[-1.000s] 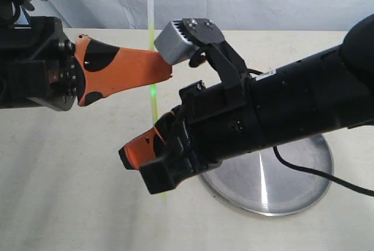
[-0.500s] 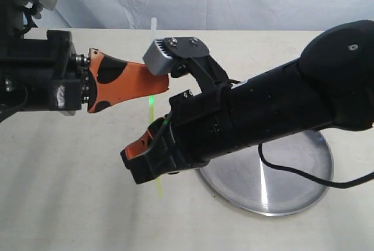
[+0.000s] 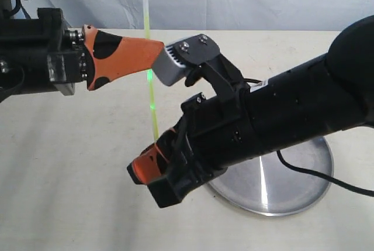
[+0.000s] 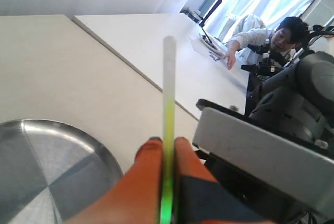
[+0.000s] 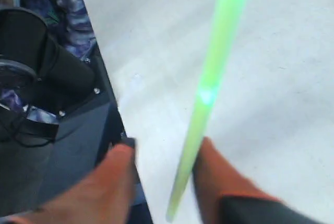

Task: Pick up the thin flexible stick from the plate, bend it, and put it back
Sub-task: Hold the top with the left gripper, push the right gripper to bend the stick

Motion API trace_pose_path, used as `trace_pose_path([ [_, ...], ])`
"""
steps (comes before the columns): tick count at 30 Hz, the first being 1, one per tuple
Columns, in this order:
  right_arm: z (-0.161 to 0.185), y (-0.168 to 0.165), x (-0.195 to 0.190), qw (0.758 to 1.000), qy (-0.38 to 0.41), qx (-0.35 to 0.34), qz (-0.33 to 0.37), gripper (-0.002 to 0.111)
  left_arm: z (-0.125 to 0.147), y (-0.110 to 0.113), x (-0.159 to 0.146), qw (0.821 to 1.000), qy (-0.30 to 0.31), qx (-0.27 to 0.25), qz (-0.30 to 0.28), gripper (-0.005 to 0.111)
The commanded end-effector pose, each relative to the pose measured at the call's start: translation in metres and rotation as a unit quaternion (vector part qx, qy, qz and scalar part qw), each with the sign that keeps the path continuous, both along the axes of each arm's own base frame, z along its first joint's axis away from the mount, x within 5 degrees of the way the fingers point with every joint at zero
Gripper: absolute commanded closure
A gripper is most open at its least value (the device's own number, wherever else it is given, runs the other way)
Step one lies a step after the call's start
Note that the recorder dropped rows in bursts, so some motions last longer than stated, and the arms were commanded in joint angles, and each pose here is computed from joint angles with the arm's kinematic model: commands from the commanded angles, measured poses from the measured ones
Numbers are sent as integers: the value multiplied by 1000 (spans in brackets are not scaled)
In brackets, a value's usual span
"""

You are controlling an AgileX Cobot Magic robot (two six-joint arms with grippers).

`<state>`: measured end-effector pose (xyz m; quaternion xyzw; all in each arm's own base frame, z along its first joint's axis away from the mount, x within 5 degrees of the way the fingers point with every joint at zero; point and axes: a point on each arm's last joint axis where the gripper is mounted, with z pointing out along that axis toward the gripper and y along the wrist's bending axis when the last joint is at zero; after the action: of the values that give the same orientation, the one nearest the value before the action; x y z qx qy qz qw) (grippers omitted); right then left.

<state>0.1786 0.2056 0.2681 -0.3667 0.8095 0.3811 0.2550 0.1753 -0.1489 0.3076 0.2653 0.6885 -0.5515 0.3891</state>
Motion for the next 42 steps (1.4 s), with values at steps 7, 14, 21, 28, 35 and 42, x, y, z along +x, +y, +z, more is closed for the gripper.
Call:
trace_pose_path([
  [7,1,-6,16,995,-73,-17,-69,58,14,-1,-7,998,6,-54,-26,106],
  [14,-1,-4,2,999,-26,-19,-7,108,16,-1,-4,998,8,-63,-14,106],
  [21,8,-3,-12,999,16,11,31,108,1,2,4,999,-22,29,29,106],
  [28,50,-15,-29,994,-37,99,17,109,-7,4,5,996,-27,78,32,106],
  [35,49,-22,-27,995,-81,59,2,109,4,1,0,1000,-3,3,9,106],
  [42,15,-20,-4,996,-62,-45,-38,109,20,-1,-8,996,9,-87,-33,106],
])
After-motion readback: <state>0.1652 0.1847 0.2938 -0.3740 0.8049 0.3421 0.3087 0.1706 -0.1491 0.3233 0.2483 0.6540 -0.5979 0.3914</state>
